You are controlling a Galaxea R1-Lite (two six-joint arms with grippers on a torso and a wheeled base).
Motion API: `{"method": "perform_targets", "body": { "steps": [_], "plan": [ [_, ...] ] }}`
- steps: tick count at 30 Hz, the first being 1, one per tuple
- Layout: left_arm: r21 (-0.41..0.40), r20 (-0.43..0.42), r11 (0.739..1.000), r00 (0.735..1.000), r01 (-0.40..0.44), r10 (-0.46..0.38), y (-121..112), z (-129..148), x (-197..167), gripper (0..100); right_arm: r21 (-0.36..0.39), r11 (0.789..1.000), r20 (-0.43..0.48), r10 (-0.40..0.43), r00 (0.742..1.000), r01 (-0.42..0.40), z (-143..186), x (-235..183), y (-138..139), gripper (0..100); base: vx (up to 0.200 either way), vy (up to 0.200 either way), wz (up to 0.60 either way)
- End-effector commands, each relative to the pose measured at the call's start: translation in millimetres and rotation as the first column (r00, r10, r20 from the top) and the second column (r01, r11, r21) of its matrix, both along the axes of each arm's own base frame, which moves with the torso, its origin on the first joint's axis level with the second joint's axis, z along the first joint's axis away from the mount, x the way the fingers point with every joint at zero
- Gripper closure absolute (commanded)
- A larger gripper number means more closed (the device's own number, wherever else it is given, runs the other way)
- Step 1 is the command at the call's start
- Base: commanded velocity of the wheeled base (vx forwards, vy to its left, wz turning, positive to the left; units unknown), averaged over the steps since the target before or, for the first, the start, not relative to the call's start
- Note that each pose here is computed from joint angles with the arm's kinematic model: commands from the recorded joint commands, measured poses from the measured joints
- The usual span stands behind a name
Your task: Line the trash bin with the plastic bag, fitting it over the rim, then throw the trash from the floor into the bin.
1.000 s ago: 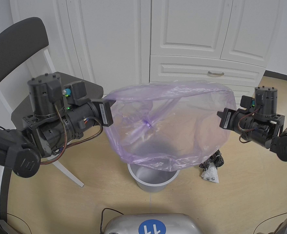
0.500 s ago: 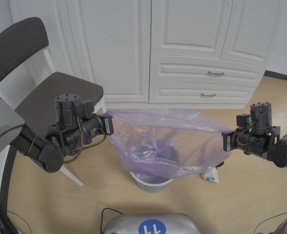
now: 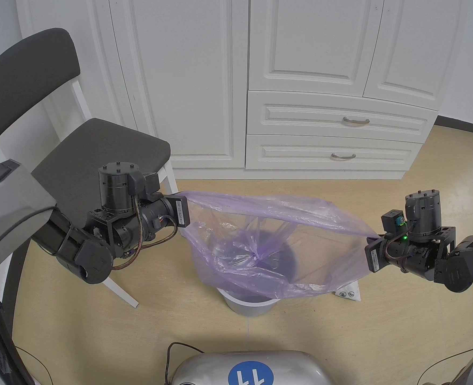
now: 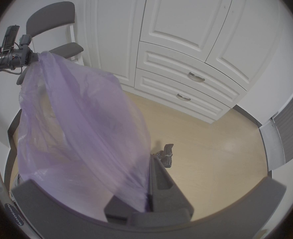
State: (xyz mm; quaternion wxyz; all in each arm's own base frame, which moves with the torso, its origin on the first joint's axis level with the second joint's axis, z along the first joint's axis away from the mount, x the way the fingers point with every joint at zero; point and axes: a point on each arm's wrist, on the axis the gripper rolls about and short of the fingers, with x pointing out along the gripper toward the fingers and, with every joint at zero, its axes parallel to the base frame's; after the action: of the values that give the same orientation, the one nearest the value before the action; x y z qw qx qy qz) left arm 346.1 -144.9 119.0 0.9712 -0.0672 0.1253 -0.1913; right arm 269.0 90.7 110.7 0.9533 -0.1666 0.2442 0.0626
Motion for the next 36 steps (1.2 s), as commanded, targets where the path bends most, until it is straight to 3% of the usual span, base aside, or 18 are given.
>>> {"method": "perform_targets", "body": {
  "steps": [1, 4, 10, 13, 17, 22, 27, 31, 35, 36],
  "plan": [
    [-0.001, 0.005, 1.0, 1.0, -0.004, 0.004, 0, -4, 4, 100, 0.007, 1.0, 0.036, -0.008, 0.999, 0.008, -1, 2, 2, 100, 0.0, 0.0, 0.0],
    [-0.028, 0.063, 1.0, 0.998, 0.014, -0.012, -2, -7, 1, 100, 0.041, 0.998, 0.134, 0.031, 0.991, -0.037, -7, 1, 16, 100, 0.0, 0.0, 0.0],
    [-0.037, 0.076, 0.997, 0.995, 0.075, -0.072, -17, -11, -10, 100, 0.051, 0.994, 0.17, 0.082, 0.982, -0.092, -7, -1, 31, 100, 0.0, 0.0, 0.0],
    [-0.059, 0.133, 0.989, 0.983, 0.139, -0.13, -28, -11, -22, 100, 0.04, 0.988, 0.227, 0.135, 0.965, -0.148, 8, 9, 48, 100, 0.0, 0.0, 0.0],
    [-0.084, 0.204, 0.981, 0.966, 0.177, -0.157, -38, -8, -31, 100, 0.036, 0.985, 0.218, 0.156, 0.963, -0.167, 4, 5, 52, 100, 0.0, 0.0, 0.0],
    [-0.087, 0.219, 0.975, 0.958, 0.206, -0.183, -46, -5, -40, 100, 0.043, 0.984, 0.244, 0.155, 0.957, -0.17, 4, 4, 53, 100, 0.0, 0.0, 0.0],
    [-0.088, 0.22, 0.98, 0.963, 0.181, -0.158, -39, -5, -31, 100, 0.027, 0.991, 0.246, 0.12, 0.962, -0.131, 6, 5, 40, 100, 0.0, 0.0, 0.0],
    [-0.073, 0.223, 0.989, 0.969, 0.127, -0.108, -23, -3, -20, 100, -0.048, 0.995, 0.239, 0.094, 0.967, -0.085, 3, 11, 26, 100, 0.0, 0.0, 0.0],
    [-0.027, 0.236, 0.997, 0.969, 0.077, -0.068, -11, -1, -10, 100, -0.089, 0.996, 0.243, 0.024, 0.97, -0.003, 1, 15, 25, 100, 0.0, 0.0, 0.0],
    [-0.016, 0.262, 0.999, 0.965, 0.037, -0.031, -7, 4, -5, 100, -0.099, 0.994, 0.262, -0.027, 0.965, 0.055, 2, 18, 27, 100, 0.0, 0.0, 0.0]
  ]
}}
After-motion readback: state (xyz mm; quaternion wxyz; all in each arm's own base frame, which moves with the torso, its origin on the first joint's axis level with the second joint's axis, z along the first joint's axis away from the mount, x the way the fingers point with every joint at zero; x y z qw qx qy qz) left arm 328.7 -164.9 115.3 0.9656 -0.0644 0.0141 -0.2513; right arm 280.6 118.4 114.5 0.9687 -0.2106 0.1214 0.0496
